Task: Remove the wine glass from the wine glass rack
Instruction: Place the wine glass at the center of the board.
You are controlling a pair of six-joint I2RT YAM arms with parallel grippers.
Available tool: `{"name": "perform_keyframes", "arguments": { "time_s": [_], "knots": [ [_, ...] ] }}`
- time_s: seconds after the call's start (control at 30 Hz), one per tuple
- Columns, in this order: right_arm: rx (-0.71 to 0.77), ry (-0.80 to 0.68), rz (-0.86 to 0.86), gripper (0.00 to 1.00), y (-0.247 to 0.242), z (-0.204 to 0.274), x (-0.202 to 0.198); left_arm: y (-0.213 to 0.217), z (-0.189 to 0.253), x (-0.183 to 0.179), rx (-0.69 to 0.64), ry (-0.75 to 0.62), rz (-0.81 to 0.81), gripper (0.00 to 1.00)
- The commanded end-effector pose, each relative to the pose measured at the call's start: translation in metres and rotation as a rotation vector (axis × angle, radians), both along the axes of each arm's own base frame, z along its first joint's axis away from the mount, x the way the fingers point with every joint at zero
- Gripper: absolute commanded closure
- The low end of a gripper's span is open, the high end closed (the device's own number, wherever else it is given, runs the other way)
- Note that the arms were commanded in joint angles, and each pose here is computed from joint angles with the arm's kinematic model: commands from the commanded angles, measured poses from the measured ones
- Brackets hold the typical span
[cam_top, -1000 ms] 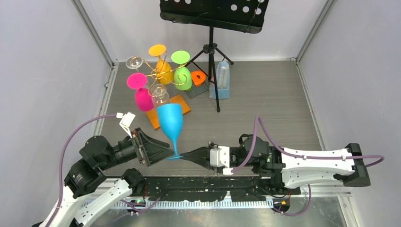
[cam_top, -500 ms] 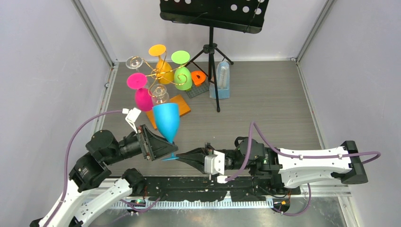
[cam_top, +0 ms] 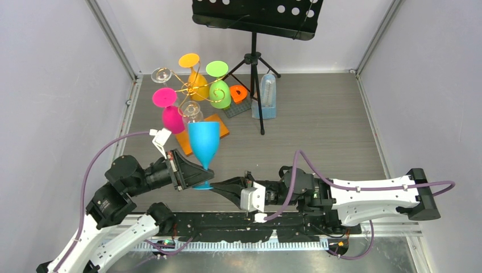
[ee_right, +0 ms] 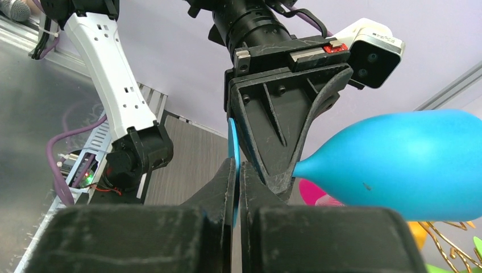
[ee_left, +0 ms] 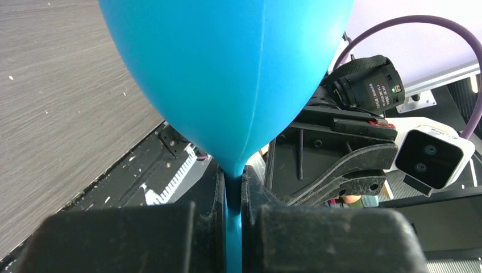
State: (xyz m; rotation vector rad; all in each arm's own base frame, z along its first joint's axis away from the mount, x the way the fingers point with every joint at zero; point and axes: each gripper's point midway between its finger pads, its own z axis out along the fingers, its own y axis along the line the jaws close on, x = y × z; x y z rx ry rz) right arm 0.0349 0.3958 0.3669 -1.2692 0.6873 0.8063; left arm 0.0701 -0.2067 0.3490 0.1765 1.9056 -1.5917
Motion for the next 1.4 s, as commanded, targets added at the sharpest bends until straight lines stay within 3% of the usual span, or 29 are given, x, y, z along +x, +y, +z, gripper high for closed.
{"name": "perform_keyframes", "arguments": {
  "time_s": [0.0, 0.07, 0.13, 0.3, 0.5, 0.67, 1.0, 1.17, 1.37],
  "knots": [
    [0.100, 0.009, 0.000, 0.94, -0.007, 0.037, -0.002, -0.005, 0.012, -0.001, -0.031, -0.053, -0.028, 1.00],
    [0.063, 0.025, 0.004, 0.94, -0.008, 0.030, -0.003, -0.004, 0.011, 0.000, -0.029, -0.058, -0.024, 1.00],
    [0.047, 0.041, -0.004, 0.87, -0.014, 0.028, -0.001, -0.004, 0.010, 0.000, -0.026, -0.060, -0.022, 1.00],
    [0.045, 0.089, -0.058, 0.56, -0.029, 0.026, 0.008, -0.004, 0.006, 0.001, -0.002, -0.072, -0.029, 1.00],
    [0.026, 0.160, -0.126, 0.45, -0.053, 0.038, 0.018, -0.004, -0.007, 0.000, 0.053, -0.094, -0.047, 1.00],
    [-0.074, 0.249, -0.258, 0.32, -0.069, 0.036, 0.037, -0.006, -0.022, -0.007, 0.097, -0.102, -0.105, 1.00],
    [-0.221, 0.400, -0.329, 0.28, -0.084, 0.073, 0.043, 0.009, -0.044, -0.033, 0.257, -0.194, -0.253, 1.00],
    [-0.399, 0.465, -0.213, 0.30, -0.075, 0.060, 0.024, 0.015, -0.052, -0.048, 0.296, -0.216, -0.339, 1.00],
    [-0.472, 0.559, -0.071, 0.32, -0.069, 0.054, 0.012, 0.022, -0.052, -0.060, 0.311, -0.268, -0.401, 1.00]
  ]
}}
